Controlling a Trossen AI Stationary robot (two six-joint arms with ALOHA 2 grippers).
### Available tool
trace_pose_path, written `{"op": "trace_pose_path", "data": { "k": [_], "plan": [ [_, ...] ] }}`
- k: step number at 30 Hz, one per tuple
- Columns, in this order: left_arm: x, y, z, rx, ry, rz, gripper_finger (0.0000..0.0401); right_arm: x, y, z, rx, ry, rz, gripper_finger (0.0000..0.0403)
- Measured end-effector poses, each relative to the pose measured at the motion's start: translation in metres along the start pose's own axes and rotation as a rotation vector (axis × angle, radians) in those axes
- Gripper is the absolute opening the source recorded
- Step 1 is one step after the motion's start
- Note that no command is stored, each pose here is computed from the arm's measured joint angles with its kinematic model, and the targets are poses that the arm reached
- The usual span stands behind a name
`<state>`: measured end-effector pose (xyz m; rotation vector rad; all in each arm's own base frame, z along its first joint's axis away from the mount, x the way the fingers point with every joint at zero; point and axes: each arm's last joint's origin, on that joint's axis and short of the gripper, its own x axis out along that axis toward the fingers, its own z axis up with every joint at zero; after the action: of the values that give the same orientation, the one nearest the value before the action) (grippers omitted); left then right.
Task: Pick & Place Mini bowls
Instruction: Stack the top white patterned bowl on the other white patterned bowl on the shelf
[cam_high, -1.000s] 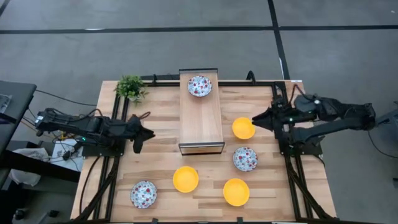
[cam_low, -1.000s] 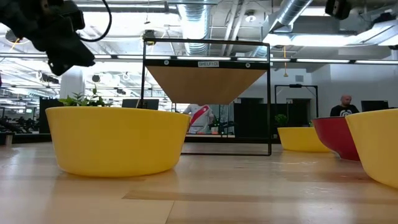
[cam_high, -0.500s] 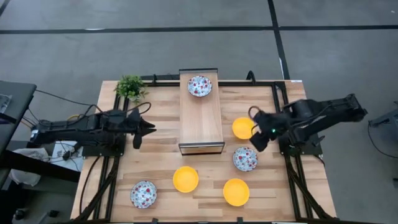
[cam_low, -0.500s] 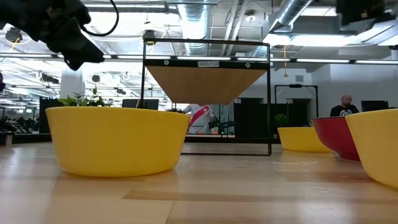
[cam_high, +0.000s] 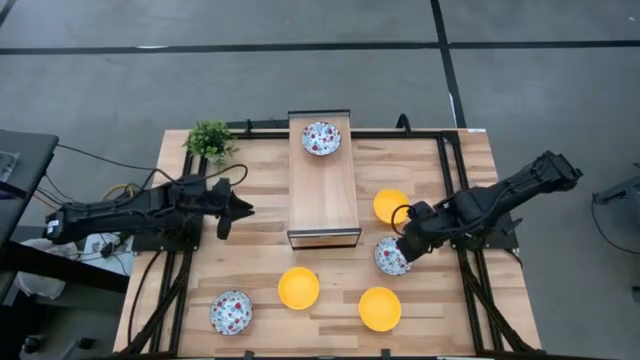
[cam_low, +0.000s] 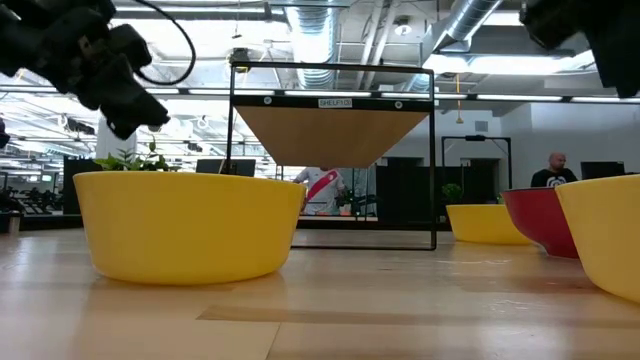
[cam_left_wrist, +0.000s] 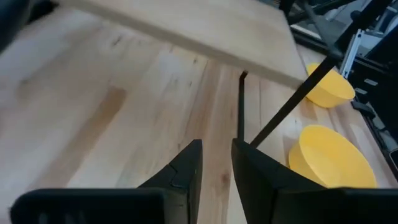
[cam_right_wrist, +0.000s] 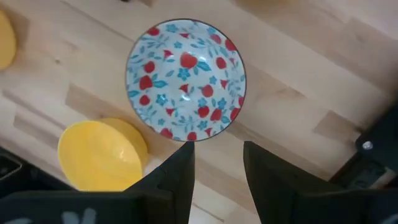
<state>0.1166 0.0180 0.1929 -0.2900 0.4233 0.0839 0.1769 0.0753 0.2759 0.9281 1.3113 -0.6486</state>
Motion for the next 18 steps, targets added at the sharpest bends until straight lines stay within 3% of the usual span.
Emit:
{"op": "trace_pose_path", "data": {
  "k": [12, 18],
  "plan": [
    [0.003, 0.001, -0.006, -0.055, 0.014, -0.038, 0.0085, 0.050, -0.016, 0.002, 0.063, 0.005, -0.055, 0.0193],
    [0.003, 0.000, -0.006, -0.077, 0.013, -0.039, 0.0085, 0.066, -0.024, 0.001, 0.077, 0.007, -0.058, 0.0200]
  ]
}}
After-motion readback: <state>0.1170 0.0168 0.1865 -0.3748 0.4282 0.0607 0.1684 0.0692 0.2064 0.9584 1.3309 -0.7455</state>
